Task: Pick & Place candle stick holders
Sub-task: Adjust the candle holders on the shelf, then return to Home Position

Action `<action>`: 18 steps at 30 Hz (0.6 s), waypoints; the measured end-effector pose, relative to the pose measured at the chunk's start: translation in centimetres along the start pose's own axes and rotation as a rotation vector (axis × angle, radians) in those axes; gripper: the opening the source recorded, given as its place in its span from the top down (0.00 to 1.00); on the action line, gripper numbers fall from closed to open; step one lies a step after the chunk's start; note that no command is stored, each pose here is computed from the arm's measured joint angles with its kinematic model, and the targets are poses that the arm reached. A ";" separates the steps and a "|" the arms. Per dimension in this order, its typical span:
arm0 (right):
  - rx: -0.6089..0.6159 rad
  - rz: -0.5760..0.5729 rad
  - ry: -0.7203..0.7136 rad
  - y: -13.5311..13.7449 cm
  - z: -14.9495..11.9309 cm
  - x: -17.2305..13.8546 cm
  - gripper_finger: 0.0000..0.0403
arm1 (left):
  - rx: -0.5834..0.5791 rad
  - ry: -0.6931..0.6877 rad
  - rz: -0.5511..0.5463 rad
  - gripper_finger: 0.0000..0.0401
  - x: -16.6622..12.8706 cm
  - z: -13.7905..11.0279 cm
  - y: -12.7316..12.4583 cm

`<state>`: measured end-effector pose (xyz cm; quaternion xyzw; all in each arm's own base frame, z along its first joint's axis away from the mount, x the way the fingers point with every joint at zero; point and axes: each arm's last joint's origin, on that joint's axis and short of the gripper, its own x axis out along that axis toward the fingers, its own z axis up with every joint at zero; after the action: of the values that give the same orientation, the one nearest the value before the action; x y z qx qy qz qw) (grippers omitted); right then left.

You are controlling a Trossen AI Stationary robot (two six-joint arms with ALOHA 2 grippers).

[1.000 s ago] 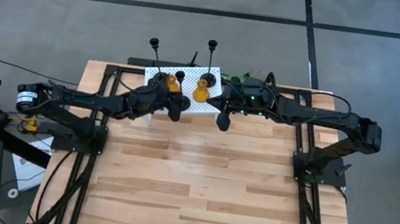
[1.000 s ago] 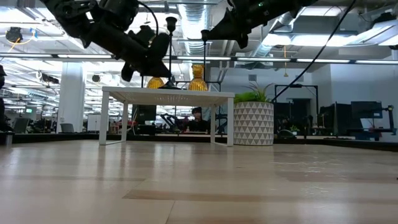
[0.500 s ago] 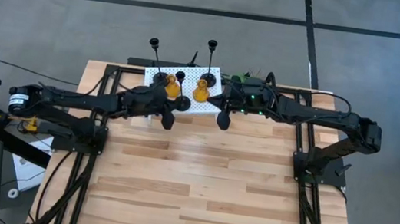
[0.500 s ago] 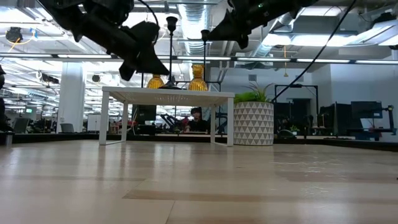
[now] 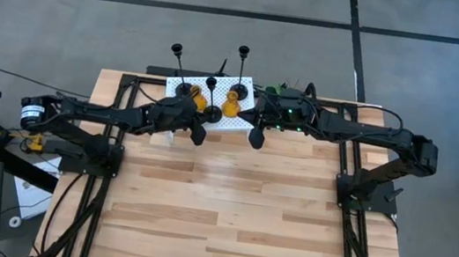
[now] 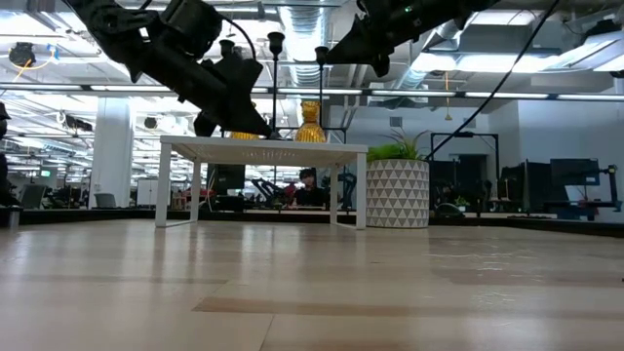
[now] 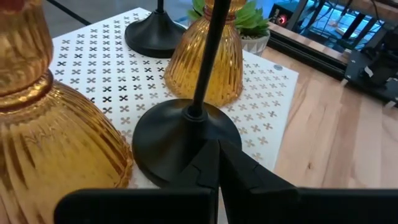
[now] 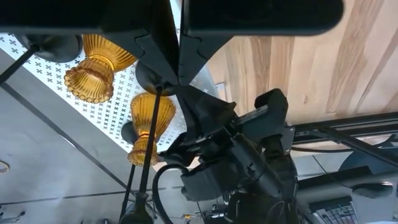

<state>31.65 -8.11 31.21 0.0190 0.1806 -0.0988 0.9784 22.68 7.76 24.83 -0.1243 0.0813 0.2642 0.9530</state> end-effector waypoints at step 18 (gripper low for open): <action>0.033 0.146 -0.012 -0.2 0.5 -1.3 1.00 | 0.002 -0.186 -0.224 0.99 -9.0 3.4 -2.8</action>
<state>30.57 -8.14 32.17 0.0479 0.1712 -0.0303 0.9836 16.84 2.07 30.58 -0.1066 -0.0213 0.1665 0.9800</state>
